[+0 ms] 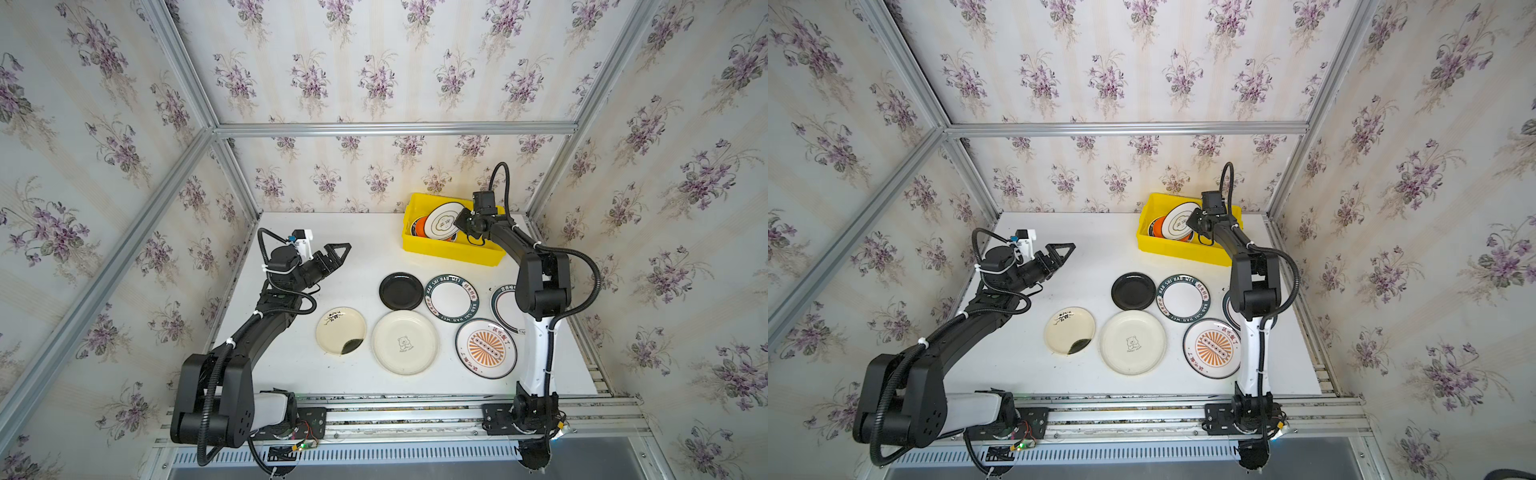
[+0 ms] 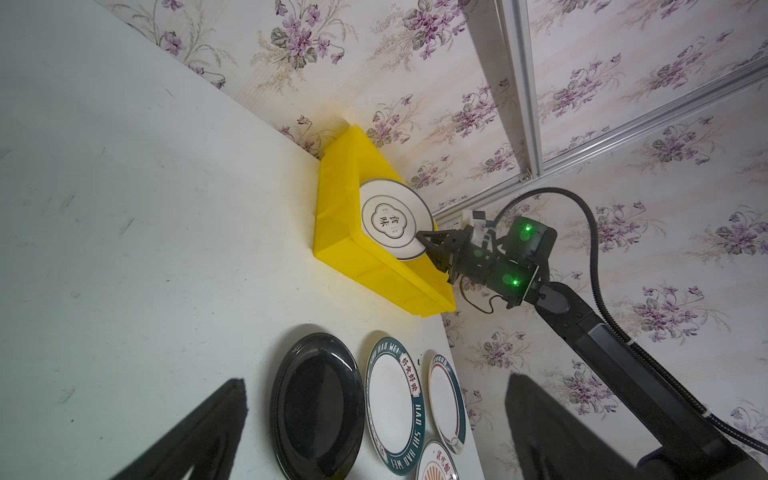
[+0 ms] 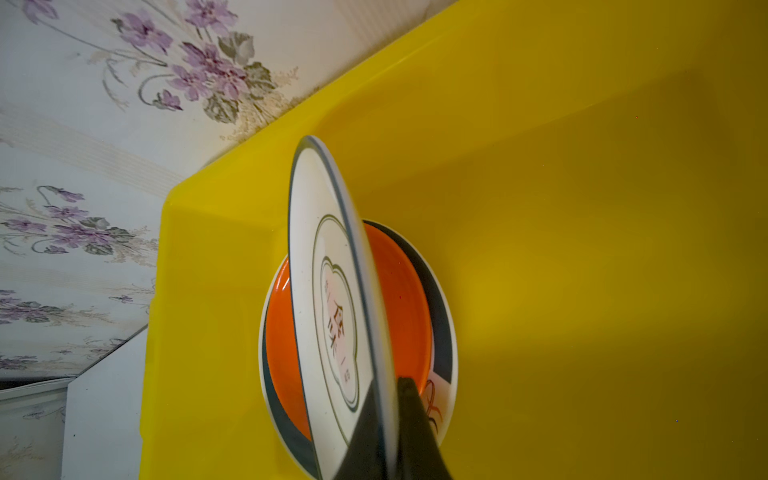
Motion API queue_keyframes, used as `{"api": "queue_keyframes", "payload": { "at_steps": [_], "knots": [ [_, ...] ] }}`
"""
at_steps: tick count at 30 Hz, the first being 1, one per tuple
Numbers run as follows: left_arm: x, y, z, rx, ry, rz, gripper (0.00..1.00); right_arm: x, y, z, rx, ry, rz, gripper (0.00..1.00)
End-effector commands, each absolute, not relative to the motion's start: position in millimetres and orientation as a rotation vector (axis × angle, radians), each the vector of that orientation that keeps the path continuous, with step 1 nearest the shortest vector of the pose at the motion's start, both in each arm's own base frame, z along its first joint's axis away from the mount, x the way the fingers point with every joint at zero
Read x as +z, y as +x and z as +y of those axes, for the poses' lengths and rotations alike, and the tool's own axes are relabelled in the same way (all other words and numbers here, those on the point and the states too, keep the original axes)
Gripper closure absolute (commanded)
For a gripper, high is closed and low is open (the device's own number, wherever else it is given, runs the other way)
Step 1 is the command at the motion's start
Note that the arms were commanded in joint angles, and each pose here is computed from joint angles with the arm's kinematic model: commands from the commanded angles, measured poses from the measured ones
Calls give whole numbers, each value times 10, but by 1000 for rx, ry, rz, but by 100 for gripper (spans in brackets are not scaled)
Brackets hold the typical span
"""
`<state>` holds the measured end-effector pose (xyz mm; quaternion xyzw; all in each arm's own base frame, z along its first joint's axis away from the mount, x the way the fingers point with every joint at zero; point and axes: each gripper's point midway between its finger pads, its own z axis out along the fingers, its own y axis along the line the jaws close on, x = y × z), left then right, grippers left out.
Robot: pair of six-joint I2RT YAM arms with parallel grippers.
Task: Place the plates into the plastic bin on the countertop
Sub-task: 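Carry the white plate with right gripper into the yellow bin while left arm draws back, then lower the white plate onto the orange plate and open right gripper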
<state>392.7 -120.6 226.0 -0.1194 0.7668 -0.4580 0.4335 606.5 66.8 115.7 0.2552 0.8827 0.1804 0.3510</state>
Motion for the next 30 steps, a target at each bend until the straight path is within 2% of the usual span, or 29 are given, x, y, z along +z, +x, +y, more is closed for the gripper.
{"api": "queue_keyframes", "payload": {
  "at_steps": [1,12,19,26,30],
  "knots": [
    [2367,3921,-1238,-1163,-254,1871,1,1265,6189,759,541,648,2240,100],
    [2458,3878,-1272,-1177,-226,1850,1,1092,6208,940,538,616,2294,100],
    [2487,3863,-1295,-1183,-218,1848,1,1024,6230,989,518,572,2355,85],
    [2494,3852,-1311,-1176,-214,1851,1,1007,6228,1020,519,522,2385,78],
    [2491,3851,-1324,-1178,-217,1858,1,968,6199,1028,507,503,2425,61]
  ]
}}
